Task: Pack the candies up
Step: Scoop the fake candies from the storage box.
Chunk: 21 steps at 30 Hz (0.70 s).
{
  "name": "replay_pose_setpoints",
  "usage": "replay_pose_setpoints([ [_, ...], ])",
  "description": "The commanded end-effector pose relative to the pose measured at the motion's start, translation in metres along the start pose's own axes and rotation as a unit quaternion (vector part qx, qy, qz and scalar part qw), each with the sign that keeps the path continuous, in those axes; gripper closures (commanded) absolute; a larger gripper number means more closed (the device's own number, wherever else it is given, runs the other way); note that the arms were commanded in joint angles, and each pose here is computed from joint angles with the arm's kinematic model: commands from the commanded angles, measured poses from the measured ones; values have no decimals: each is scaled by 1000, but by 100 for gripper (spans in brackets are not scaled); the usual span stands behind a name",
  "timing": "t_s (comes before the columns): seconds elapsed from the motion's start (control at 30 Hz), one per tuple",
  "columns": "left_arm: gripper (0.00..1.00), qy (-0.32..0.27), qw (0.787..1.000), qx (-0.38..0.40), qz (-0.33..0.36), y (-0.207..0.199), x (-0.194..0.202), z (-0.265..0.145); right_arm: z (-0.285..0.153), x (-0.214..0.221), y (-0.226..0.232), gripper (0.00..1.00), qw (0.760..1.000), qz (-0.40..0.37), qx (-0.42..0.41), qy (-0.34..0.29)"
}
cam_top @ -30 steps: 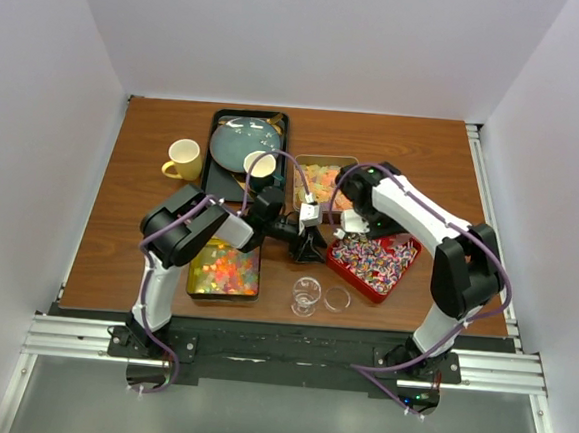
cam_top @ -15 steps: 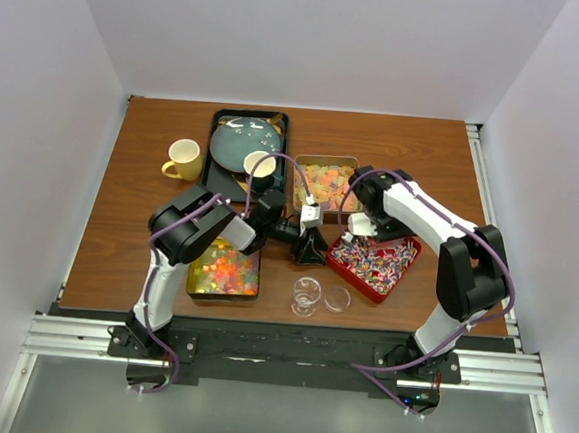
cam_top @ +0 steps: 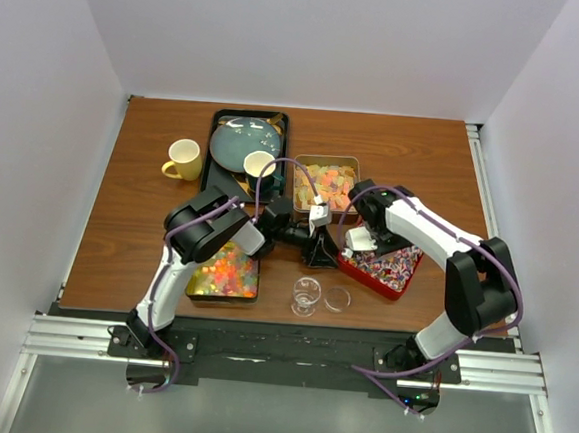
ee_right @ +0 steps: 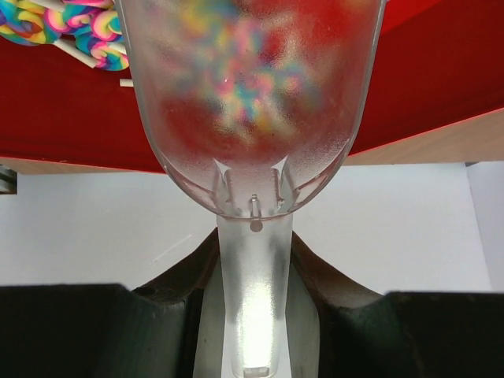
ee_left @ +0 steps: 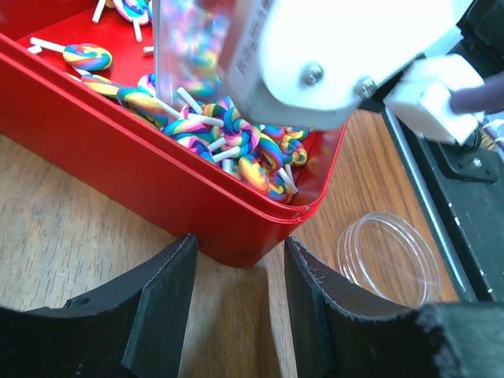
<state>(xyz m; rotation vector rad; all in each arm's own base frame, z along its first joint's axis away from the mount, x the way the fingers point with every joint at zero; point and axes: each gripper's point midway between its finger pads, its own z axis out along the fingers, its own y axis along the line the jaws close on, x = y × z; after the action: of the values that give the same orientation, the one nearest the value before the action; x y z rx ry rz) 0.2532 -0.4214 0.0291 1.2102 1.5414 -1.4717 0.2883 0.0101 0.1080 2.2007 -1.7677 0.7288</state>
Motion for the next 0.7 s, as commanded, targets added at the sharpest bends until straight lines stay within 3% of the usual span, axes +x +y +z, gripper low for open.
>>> replay_pose_setpoints([
  [0.0, 48, -47, 999, -10, 14, 8, -26, 12, 3, -36, -5, 100, 999, -4, 0, -50],
  [0.33, 49, -57, 998, -14, 8, 12, -36, 16, -8, -92, -10, 100, 978, 124, -45, -160],
  [0.67, 49, -46, 999, -21, 4, 13, -42, 8, 0, -119, -8, 100, 937, 228, -64, -258],
])
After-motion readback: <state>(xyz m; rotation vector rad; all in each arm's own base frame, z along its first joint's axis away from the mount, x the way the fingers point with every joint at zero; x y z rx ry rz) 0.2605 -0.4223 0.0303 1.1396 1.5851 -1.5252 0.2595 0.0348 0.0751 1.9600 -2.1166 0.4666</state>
